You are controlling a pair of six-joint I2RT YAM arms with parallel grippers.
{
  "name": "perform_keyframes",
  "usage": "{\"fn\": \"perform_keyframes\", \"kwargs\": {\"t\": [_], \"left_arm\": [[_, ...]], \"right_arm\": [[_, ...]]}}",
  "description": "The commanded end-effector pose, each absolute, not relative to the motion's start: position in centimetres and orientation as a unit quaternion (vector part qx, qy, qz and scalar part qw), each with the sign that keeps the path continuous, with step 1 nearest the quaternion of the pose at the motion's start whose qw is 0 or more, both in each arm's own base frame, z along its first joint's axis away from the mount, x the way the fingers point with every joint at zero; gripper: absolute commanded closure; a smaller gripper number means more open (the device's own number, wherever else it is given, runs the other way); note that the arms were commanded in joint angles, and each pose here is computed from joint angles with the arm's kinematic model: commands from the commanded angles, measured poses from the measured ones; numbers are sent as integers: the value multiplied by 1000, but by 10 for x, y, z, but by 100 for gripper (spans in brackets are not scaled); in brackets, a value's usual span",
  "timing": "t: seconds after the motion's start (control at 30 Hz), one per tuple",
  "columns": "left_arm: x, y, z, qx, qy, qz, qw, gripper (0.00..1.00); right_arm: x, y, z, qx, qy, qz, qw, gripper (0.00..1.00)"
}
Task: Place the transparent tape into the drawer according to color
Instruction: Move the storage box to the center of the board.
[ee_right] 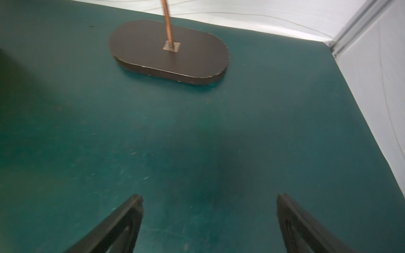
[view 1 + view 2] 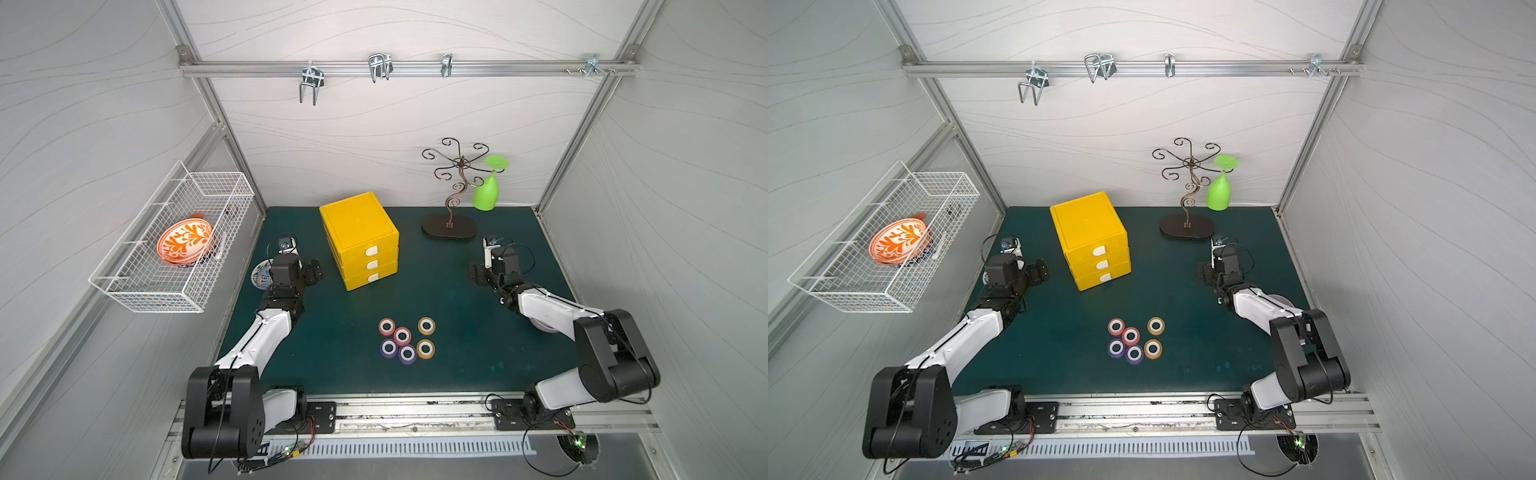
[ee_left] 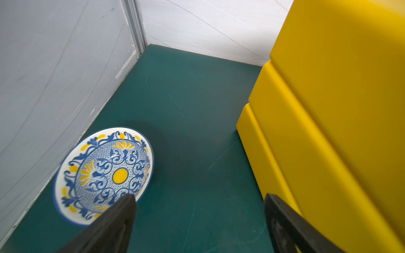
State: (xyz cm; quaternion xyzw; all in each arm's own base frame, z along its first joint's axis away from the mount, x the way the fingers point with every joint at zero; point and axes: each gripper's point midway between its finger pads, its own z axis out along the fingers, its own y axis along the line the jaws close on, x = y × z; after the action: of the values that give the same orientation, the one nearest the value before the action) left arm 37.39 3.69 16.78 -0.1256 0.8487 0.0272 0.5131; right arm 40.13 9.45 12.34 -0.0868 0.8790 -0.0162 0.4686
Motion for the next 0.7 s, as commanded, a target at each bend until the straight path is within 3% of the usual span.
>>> {"fn": "perform_keyframes", "kwargs": {"t": [0.0,0.33,0.67], "left_arm": [[369,32,196,-138,848,-1,512,5],[387,-9,246,-106,846,-142,503,5],[426,-36,276,-76,825,-253,500,4]], "right_arm": [[389,104,157,-81,880,19,467,1],[354,143,213,-90,867,174,458,1],[329,155,251,-98,848,239,464,1]]}}
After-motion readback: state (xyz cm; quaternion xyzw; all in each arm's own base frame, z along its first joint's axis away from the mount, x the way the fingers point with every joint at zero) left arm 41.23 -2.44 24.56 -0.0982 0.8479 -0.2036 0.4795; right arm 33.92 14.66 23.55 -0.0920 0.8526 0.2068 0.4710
